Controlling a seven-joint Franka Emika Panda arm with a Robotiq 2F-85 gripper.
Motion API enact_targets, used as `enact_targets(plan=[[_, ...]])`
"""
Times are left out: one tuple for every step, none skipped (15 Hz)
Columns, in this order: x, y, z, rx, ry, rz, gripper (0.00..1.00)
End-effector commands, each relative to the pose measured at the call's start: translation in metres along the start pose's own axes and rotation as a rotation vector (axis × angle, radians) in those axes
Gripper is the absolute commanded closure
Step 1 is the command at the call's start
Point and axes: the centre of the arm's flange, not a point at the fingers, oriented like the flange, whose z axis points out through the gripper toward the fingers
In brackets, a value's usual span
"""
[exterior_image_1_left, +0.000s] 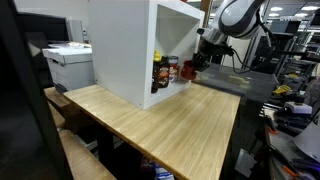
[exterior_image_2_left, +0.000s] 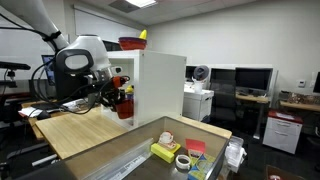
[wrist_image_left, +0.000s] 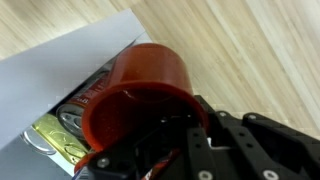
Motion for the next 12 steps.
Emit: enact_targets(plan=[[0.011,0.005,0.008,0.004,0.002,-0.004,0.98],[0.013,0.006,0.011,0.011,0.009,-0.008,0.98],[0.014,0.006,0.013,0.014,0.010,-0.010,0.98],[0.015,0.006,0.015,0.018,0.014,-0.015,0.98],[0.016,0.006,0.016,0.018,0.014,-0.018,0.98],[0.017,0.006,0.018,0.021,0.017,-0.023,0.98],[0.017,0.007,0.019,0.022,0.019,-0.026,0.98],[0.018,0.008,0.020,0.023,0.021,-0.028,0.98],[0.018,0.008,0.021,0.025,0.024,-0.030,0.98],[0.018,0.009,0.022,0.026,0.028,-0.030,0.98],[0.019,0.009,0.022,0.027,0.029,-0.029,0.98],[0.019,0.010,0.023,0.029,0.034,-0.027,0.98]])
